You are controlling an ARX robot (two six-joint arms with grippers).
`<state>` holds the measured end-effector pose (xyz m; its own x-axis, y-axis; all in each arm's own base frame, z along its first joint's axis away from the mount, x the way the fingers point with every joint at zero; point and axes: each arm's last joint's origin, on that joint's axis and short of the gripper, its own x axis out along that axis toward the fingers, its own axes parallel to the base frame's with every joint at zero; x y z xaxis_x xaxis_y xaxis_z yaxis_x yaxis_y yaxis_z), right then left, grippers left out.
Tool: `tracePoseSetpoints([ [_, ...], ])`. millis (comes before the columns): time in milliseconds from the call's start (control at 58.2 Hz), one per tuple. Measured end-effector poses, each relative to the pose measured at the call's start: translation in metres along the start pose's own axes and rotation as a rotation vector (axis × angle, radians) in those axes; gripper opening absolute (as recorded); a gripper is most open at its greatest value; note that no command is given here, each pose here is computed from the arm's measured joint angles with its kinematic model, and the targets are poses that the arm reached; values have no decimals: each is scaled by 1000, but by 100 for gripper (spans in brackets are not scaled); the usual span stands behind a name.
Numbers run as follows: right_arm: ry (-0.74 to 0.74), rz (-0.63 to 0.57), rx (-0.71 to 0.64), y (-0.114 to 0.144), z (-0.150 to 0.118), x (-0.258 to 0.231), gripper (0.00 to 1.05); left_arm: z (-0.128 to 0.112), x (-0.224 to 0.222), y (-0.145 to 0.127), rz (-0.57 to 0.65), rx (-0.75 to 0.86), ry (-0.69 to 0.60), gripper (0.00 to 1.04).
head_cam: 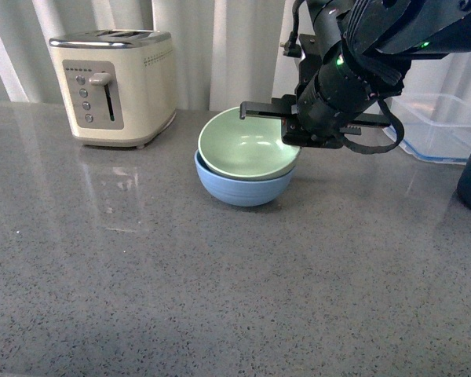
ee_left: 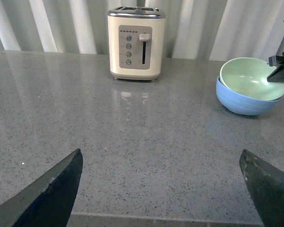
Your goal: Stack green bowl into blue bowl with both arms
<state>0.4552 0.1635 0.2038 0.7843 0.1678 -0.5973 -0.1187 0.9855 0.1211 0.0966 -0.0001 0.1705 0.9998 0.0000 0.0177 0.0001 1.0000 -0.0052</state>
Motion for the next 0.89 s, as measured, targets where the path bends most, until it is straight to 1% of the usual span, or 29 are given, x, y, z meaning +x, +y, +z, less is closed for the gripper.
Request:
tracePoseSetpoints([
  [172,-37,35,5,0,6,-8,30,0,0,0,0,0,0,98],
  [309,-92,88,18,-5,11,-32,51,0,0,0,0,0,0,98],
  [343,-107,104,25,-8,12,-39,55,0,0,0,0,0,0,98],
  [395,-173,140,49,-17,14,-60,66,0,0,0,0,0,0,98],
  [446,-309,200,51,-30,15,-91,78,0,0,0,1,0,0,98],
  [464,-326,205,51,-31,15,-94,80,0,0,0,1,0,0,98],
  [498,-382,208,52,-35,16,-106,87,0,0,0,0,0,0,98],
  [549,-417,203,53,-38,19,-115,95,0,0,0,0,0,0,98],
  [567,-421,195,52,-38,18,-116,95,0,0,0,0,0,0,98],
  [601,-531,87,39,-42,16,-119,90,0,0,0,-2,0,-1,98],
  [618,-592,-3,19,-46,9,-120,85,0,0,0,-2,0,-1,98],
  [635,-619,-51,10,-49,3,-121,81,0,0,0,-3,0,-1,98],
  [670,-639,-93,-4,-55,-9,-122,76,0,0,0,-2,0,-1,98],
  [704,-644,-116,-22,-62,-26,-124,69,0,0,0,-1,0,-1,98],
  [755,-640,-129,-42,-68,-41,-129,61,0,0,0,0,0,-1,98],
  [790,-642,-133,-54,-74,-53,-136,54,0,0,0,1,0,-1,98],
  [807,-642,-135,-58,-75,-56,-138,53,0,0,0,0,0,-1,98],
  [893,-657,-142,-67,-86,-75,-156,37,0,0,0,0,0,-1,98],
])
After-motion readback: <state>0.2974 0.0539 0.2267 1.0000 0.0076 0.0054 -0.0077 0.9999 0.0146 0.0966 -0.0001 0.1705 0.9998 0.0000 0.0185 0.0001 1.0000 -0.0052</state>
